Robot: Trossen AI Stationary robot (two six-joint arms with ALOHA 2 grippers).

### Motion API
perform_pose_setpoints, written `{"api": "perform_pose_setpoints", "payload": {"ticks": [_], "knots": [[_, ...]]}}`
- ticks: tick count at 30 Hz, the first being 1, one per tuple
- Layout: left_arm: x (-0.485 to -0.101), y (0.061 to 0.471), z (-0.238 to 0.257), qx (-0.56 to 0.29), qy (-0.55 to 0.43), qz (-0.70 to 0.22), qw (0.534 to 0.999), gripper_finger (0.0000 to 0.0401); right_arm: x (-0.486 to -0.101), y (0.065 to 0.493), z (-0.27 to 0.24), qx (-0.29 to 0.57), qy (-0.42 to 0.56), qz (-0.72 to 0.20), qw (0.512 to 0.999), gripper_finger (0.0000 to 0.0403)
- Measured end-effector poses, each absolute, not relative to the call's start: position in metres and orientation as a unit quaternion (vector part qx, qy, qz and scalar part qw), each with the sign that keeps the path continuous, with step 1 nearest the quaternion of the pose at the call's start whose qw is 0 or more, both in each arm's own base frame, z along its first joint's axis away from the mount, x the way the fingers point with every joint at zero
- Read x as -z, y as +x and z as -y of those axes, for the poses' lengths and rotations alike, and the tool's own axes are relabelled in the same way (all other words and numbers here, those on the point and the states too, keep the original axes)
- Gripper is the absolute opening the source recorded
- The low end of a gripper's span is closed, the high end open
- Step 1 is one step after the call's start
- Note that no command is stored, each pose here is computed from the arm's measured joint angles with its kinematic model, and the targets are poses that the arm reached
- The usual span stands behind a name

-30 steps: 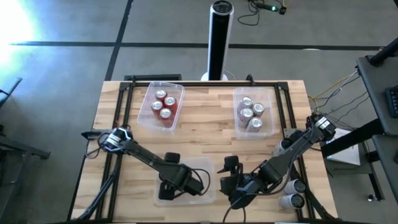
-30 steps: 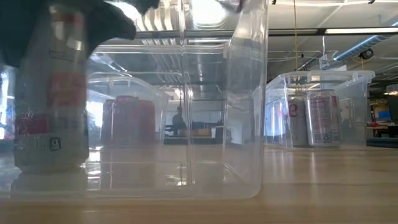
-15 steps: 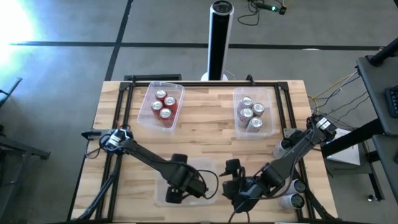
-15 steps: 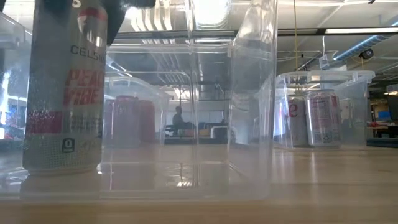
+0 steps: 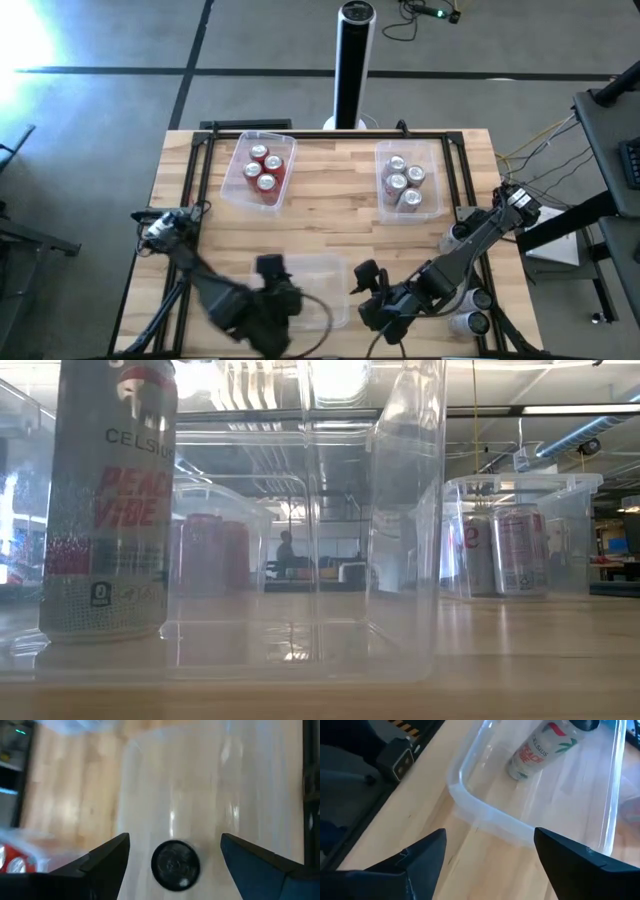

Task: Sort soda cans
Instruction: Adjust the middle transparent bin on the table

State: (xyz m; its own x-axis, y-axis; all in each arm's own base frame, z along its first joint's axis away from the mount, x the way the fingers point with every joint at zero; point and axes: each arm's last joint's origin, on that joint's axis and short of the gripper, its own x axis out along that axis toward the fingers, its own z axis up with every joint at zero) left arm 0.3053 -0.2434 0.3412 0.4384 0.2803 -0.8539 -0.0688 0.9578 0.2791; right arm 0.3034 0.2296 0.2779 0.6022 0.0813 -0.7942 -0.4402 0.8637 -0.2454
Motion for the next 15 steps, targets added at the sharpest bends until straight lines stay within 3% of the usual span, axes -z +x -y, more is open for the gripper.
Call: {"api": "perform_pose_setpoints", "payload": {"ticks": [7, 15], "knots": [[-0.351, 0.247, 0.286, -0.148, -0.004, -0.439, 0.886, 0.0297, -0.275, 0.304, -0.221, -0.143, -0.227, -0.443, 0.855, 0.0291], [-0.324, 0.211, 0.345, -0.138, -0.142, -0.432, 0.880, 0.0297, -0.275, 0.303, -0.221, -0.121, -0.184, -0.452, 0.865, 0.0304]]}}
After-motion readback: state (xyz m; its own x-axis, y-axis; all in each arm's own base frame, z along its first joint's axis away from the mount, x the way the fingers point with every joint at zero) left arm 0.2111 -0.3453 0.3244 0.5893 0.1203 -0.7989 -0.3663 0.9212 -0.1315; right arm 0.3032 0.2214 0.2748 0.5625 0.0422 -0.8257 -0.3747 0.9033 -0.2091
